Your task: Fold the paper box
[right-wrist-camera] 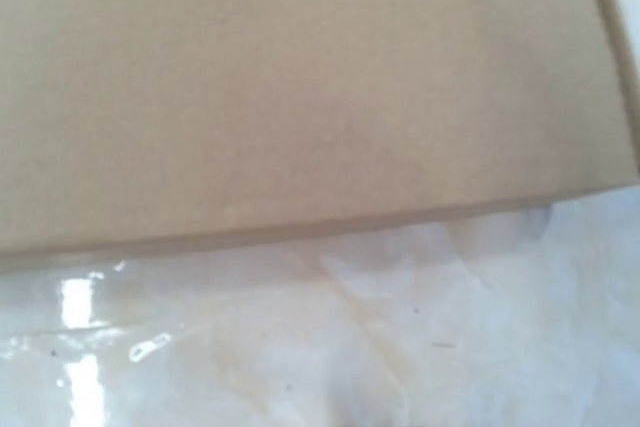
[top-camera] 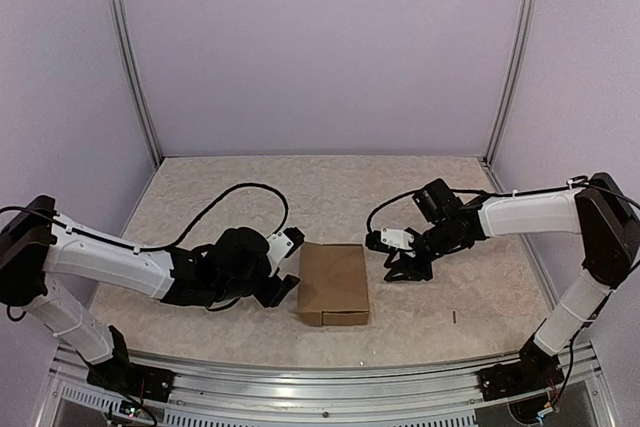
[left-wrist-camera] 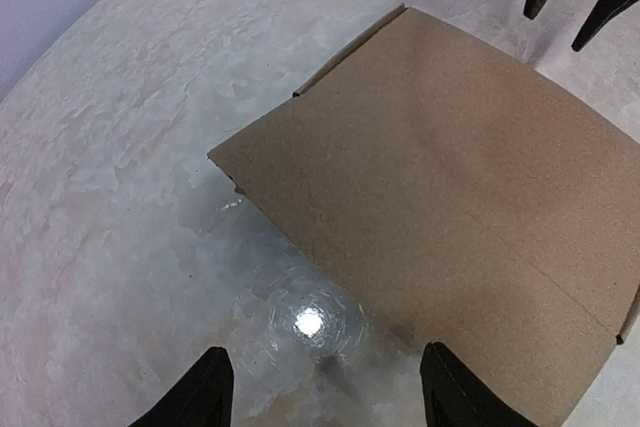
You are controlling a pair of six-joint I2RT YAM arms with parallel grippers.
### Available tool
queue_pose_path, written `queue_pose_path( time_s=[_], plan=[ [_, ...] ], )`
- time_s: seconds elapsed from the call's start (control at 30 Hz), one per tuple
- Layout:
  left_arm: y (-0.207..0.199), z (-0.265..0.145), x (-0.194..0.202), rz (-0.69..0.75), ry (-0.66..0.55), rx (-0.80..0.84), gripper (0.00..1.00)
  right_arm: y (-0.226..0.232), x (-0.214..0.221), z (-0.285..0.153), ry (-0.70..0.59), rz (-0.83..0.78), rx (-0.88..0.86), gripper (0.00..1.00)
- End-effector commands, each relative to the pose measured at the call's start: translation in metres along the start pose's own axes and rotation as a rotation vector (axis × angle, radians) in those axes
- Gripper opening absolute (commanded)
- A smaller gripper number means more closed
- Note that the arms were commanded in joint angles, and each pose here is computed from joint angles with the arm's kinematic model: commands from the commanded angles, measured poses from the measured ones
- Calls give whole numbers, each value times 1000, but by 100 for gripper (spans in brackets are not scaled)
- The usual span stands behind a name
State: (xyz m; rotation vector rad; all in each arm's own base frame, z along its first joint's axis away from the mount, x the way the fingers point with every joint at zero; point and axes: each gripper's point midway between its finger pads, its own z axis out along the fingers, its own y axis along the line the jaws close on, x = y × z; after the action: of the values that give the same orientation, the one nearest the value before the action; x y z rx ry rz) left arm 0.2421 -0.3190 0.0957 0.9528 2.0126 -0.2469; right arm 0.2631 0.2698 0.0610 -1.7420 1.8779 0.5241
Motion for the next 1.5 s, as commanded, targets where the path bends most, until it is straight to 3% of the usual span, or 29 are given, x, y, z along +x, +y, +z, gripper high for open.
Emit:
queue_pose_path(
  time_s=[0.0, 0.17, 0.37, 0.5, 0.73, 0.97, 1.2, 1.47],
  plan=[
    [-3, 31, -20, -70, -43, -65, 62, -5, -1, -10, -12, 12, 27, 35],
    [-24, 29, -24, 20, 0, -72, 62, -4, -41, -34, -130, -22, 67, 37],
    [-19, 12, -19, 3, 19, -76, 62, 5, -62, -17, -125, -71, 26, 36],
    [-7, -6, -21, -22, -2, -103, 62, 6, -49, 3, -68, -61, 1, 34],
    [14, -11, 9, -164, 27, -98, 63, 6, -18, 21, 25, -47, 4, 32],
    [24, -8, 15, -246, 6, -85, 63, 0, 14, 14, 58, 19, -7, 31],
    [16, 9, 16, -306, -16, -40, 63, -11, 24, 0, 40, 62, 11, 31],
    [3, 39, -9, -332, -64, -8, 62, -18, 28, -4, 38, 75, 30, 31]
  ],
)
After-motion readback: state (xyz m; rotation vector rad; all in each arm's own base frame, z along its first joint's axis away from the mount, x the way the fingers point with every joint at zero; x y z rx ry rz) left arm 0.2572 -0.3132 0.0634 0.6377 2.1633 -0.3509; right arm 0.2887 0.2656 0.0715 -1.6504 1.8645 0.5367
